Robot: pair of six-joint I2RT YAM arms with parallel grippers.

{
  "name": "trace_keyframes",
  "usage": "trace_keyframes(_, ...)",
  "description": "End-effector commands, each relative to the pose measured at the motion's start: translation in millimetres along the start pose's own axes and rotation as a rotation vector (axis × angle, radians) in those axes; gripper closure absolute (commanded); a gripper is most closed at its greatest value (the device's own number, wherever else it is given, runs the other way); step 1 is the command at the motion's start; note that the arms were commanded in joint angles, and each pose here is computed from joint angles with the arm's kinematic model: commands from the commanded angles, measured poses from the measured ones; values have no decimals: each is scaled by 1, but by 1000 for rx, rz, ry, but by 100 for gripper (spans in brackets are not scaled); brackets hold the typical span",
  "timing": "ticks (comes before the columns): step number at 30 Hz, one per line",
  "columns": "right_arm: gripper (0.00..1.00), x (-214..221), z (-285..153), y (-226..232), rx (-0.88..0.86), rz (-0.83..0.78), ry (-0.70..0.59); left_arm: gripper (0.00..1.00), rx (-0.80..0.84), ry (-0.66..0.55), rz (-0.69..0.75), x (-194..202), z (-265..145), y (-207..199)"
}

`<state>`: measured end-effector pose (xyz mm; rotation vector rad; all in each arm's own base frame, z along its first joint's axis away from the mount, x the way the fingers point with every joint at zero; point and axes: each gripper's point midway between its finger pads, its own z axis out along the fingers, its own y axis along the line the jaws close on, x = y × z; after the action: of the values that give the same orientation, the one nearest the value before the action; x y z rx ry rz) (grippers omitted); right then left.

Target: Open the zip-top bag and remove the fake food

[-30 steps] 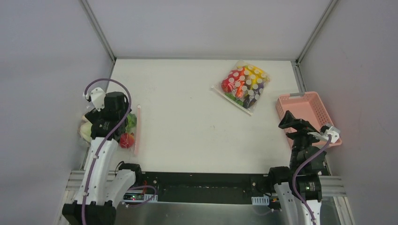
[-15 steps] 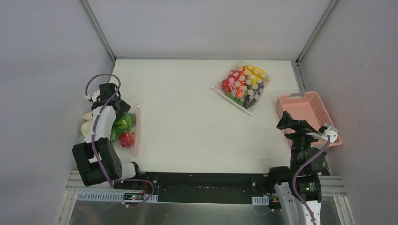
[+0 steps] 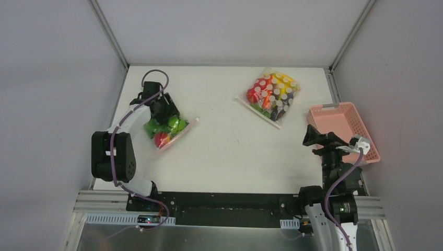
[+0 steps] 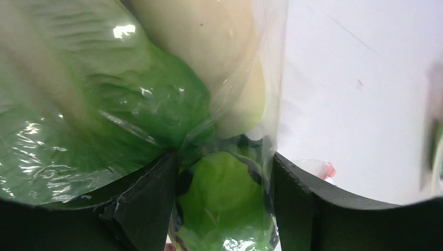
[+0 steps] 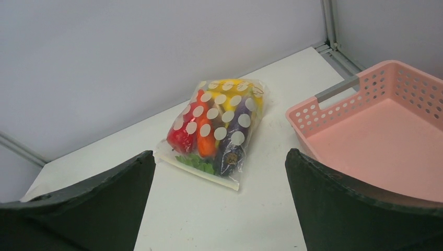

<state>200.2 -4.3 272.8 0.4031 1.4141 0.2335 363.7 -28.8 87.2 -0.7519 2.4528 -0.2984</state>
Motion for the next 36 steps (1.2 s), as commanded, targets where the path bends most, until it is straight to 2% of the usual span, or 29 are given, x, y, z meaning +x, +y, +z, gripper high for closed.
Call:
trace_keyframes(1,0,-8,1,28,-116,19,37,38,167,165,112,50,5,-68)
trace_keyframes(6,0,12,8,34,-80,32,243,38,270,180,219,78,-5,-133)
trace_keyframes(10,0,39,10,41,-61,40,461,38,354,167,269,93,-22,-176)
trace_keyframes(14,0,63,17,37,42,84,625,36,408,102,260,86,-46,-190)
trace_keyframes(15,0,67,17,45,21,120,663,36,426,68,255,80,-58,-190)
trace_keyframes(18,0,80,12,73,-118,221,727,33,439,-12,247,72,-85,-176)
trace_keyframes(19,0,80,15,84,-176,262,713,33,434,-40,242,71,-92,-168)
trace_keyframes(24,1,112,18,120,-330,449,859,31,329,-172,210,70,-105,-109)
trace_keyframes(30,3,155,37,153,-404,519,961,31,350,-105,175,111,-100,-71)
trace_keyframes(36,14,207,63,183,-411,519,1071,31,414,-35,110,144,-89,-56)
